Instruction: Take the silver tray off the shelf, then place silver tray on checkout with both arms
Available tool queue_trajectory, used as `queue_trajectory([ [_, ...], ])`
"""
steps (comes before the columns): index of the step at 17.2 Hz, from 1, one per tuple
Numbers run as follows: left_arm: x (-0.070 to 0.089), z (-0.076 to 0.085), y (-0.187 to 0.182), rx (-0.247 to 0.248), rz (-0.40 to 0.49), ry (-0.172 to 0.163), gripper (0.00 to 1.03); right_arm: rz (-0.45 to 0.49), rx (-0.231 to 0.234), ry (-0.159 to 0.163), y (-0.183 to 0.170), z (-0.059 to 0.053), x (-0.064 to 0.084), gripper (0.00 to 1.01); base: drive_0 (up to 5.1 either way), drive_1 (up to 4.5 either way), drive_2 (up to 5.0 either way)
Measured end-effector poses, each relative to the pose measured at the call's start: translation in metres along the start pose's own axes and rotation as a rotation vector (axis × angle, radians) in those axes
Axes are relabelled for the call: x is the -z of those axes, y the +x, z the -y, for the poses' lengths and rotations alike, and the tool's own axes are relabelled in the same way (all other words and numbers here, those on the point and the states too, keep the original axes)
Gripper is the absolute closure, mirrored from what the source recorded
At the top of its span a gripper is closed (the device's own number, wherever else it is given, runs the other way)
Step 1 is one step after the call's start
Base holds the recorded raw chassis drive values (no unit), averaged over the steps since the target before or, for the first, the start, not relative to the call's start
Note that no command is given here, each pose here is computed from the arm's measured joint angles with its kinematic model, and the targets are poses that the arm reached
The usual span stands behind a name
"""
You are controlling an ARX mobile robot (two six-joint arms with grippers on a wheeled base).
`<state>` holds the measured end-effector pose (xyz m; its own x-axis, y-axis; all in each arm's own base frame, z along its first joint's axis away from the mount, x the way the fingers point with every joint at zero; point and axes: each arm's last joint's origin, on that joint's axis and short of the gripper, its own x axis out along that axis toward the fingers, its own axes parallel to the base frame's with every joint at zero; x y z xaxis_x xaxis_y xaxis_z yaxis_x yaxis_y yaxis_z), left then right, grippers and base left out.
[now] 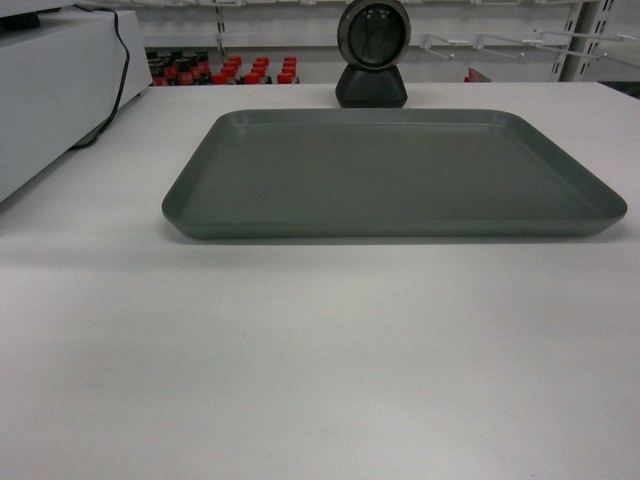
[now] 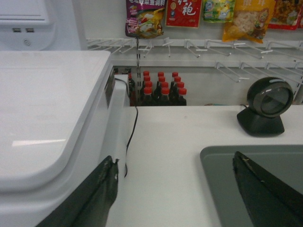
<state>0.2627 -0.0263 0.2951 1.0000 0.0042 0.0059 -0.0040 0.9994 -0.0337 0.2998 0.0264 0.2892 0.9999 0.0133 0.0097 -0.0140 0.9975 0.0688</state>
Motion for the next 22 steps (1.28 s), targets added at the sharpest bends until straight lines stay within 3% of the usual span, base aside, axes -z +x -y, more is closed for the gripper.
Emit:
queue_trajectory([
  [2,0.019,-0.008,-0.024,-0.007,0.024,0.012,0.47,-0.025,0.019,-0.043,-0.031,0.010,0.017,0.43,0.0,0.00,0.0],
  [5,0.054,-0.014,-0.050,0.009,-0.010,0.017,0.79,0.019,0.016,-0.059,-0.075,0.016,0.027,0.74,0.0,0.00,0.0],
  [6,0.064,-0.017,-0.058,0.004,-0.018,0.017,0.89,0.027,-0.003,-0.062,-0.084,0.023,0.034,0.85,0.0,0.00,0.0],
  [7,0.069,-0.022,-0.065,0.009,-0.015,0.017,0.99,0.014,0.014,-0.063,-0.090,0.028,0.043,0.95,0.0,0.00,0.0],
  [8,0.073,-0.029,-0.072,-0.003,-0.005,0.019,1.01,-0.012,0.028,-0.062,-0.098,0.031,0.056,0.99,0.0,0.00,0.0],
  [9,0.078,-0.031,-0.078,-0.013,-0.001,0.019,1.01,-0.028,0.025,-0.063,-0.106,0.031,0.066,0.99,0.0,0.00,0.0],
  [14,0.099,-0.030,-0.105,0.004,-0.007,0.019,1.01,-0.016,0.022,-0.063,-0.136,0.032,0.088,0.99,0.0,0.00,0.0],
  [22,0.117,-0.031,-0.132,0.004,-0.013,0.019,1.01,-0.013,0.022,-0.063,-0.166,0.032,0.107,0.99,0.0,0.00,0.0],
])
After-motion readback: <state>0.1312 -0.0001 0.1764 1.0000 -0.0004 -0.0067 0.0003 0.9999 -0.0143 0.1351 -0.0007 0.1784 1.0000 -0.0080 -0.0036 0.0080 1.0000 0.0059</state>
